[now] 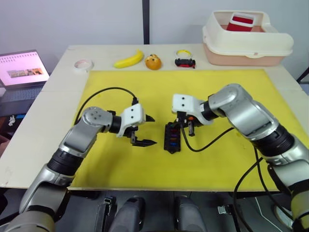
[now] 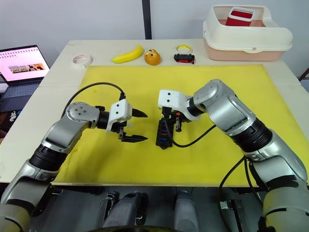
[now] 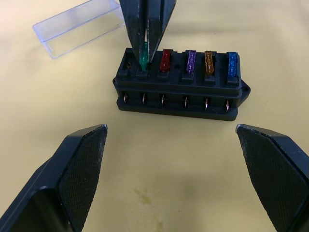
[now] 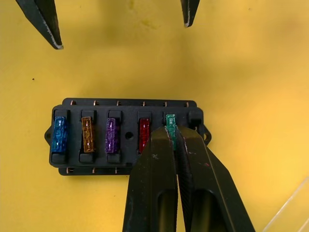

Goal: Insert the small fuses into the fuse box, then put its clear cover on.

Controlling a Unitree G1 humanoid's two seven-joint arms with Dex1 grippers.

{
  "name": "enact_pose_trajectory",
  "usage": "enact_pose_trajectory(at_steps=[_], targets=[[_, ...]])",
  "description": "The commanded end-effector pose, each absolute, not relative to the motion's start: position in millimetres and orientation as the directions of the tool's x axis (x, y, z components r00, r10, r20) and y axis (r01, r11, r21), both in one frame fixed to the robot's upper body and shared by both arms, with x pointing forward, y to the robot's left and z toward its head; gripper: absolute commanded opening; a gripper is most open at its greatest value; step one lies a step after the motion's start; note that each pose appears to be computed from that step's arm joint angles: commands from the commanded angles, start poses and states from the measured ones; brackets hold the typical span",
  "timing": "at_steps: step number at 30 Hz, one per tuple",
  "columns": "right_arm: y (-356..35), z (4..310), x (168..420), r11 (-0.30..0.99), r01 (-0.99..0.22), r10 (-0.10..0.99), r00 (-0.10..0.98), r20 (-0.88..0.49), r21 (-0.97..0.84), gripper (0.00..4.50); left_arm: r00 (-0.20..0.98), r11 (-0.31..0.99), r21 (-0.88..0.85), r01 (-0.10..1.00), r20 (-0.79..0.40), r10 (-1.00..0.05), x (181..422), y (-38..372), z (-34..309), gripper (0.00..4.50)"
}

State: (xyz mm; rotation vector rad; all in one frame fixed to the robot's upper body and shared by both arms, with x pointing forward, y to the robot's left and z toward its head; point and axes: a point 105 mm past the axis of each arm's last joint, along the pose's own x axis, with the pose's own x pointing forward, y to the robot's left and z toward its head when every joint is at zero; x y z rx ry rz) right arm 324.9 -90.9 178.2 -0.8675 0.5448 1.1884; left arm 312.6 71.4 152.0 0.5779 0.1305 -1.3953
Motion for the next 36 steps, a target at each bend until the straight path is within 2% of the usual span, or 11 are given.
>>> enact_pose_trajectory(at_steps=[1, 23, 36], targets=[[-89, 186, 324, 0.102, -0.94, 0.568, 0.324, -0.757, -0.326, 0.06, 0.196, 0.052, 0.339, 0.939, -0.408, -0.891, 312, 70, 159, 4.5], [-89, 186, 329, 0.089, -0.926, 0.566, 0.35, -0.747, -0.366, 0.06, 0.192, 0.048, 0.337, 0.94, -0.409, -0.892, 311, 70, 159, 4.5], [-87, 200, 329, 0.076, -0.921, 0.58, 0.352, -0.734, -0.382, 0.06, 0.193, 0.047, 0.339, 0.94, -0.412, -0.891, 311, 71, 159, 4.5]])
